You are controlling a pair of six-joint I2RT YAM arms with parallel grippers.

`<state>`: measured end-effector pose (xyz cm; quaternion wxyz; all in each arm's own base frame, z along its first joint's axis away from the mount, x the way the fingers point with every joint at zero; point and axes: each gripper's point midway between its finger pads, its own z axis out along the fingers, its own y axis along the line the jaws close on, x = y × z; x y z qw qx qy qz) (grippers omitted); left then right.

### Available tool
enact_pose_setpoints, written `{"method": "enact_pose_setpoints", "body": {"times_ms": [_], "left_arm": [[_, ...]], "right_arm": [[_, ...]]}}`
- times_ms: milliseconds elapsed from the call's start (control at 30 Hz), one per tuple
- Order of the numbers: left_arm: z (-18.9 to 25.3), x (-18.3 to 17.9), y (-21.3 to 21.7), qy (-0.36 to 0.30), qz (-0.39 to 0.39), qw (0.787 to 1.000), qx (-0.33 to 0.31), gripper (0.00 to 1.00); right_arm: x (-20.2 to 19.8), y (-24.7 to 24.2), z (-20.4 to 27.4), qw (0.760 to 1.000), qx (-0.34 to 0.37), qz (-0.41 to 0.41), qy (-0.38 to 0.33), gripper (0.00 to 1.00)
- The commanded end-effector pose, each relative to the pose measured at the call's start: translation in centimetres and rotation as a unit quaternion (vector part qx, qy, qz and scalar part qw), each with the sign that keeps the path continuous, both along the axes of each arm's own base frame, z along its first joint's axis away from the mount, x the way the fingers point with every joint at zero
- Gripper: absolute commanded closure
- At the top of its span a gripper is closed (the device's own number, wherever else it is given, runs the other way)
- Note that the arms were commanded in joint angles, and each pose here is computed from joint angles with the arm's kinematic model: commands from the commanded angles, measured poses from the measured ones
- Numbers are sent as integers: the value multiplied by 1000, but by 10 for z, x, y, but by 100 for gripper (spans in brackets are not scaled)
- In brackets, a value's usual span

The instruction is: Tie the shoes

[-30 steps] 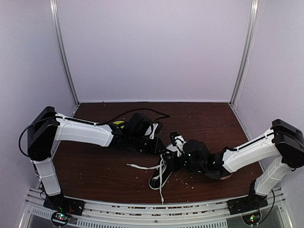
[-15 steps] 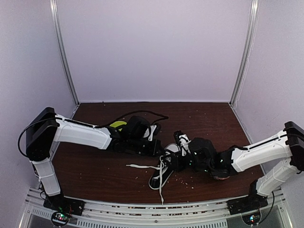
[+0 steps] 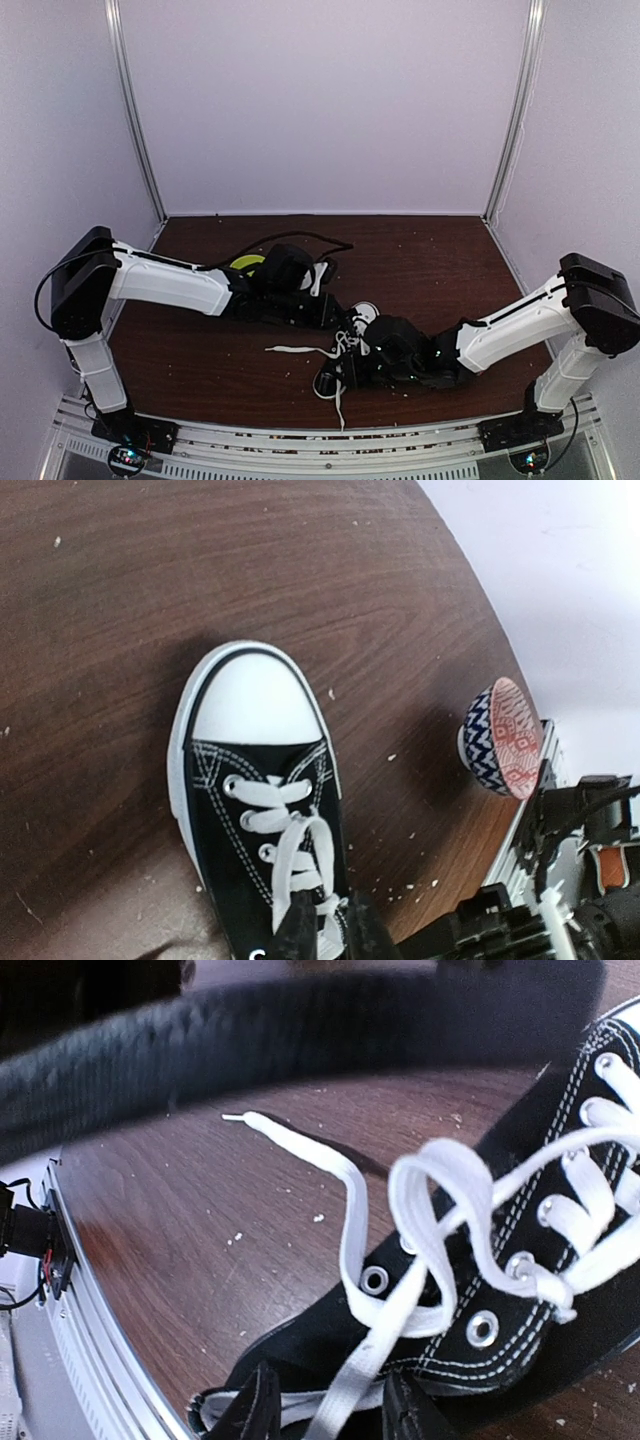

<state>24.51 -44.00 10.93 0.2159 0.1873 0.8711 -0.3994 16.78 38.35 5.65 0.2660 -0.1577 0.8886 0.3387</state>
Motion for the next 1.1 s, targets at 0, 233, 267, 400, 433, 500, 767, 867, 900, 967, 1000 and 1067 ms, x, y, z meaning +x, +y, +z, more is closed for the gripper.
{"method": "enact_pose_setpoints", "body": {"times_ms": [0,233,267,400,433,500,767,867,900,967,1000,1067], "left_arm": [[17,-1,4,-19,-1,1000,-17,72],[5,-8,9,-12,-10,1000,-2,57],[4,-10,10,-11,-10,1000,0,55],[-3,-13,11,-2,-14,1000,0,52],[-3,-15,10,-1,-17,1000,-3,52],[-4,-17,8,3,-22,1000,-3,51],[-12,-25,3,15,-34,999,-6,55],[-14,-28,0,21,-38,999,-8,55],[-15,-29,-1,22,-40,999,-8,56],[-18,-30,-2,26,-41,999,-9,61],[-19,-31,-2,28,-42,999,-9,66],[-19,-32,-4,32,-44,998,-14,77]], "right_arm": [[-2,5,-1,1000,-3,-3,17,65],[0,-4,-2,1000,-8,-21,16,89],[-1,-6,-4,1000,-10,-22,16,92],[-1,-8,-2,1000,-7,-25,16,99],[0,-9,-1,1000,-6,-27,15,100],[0,-11,1,999,-4,-30,13,100],[0,-15,-1,999,-3,-36,14,100],[0,-15,-1,999,-5,-35,14,100],[0,-15,-1,999,-5,-36,13,100],[1,-15,0,999,-5,-37,13,100],[1,-15,0,999,-5,-37,13,100],[0,-16,-1,999,-7,-38,12,100]]}}
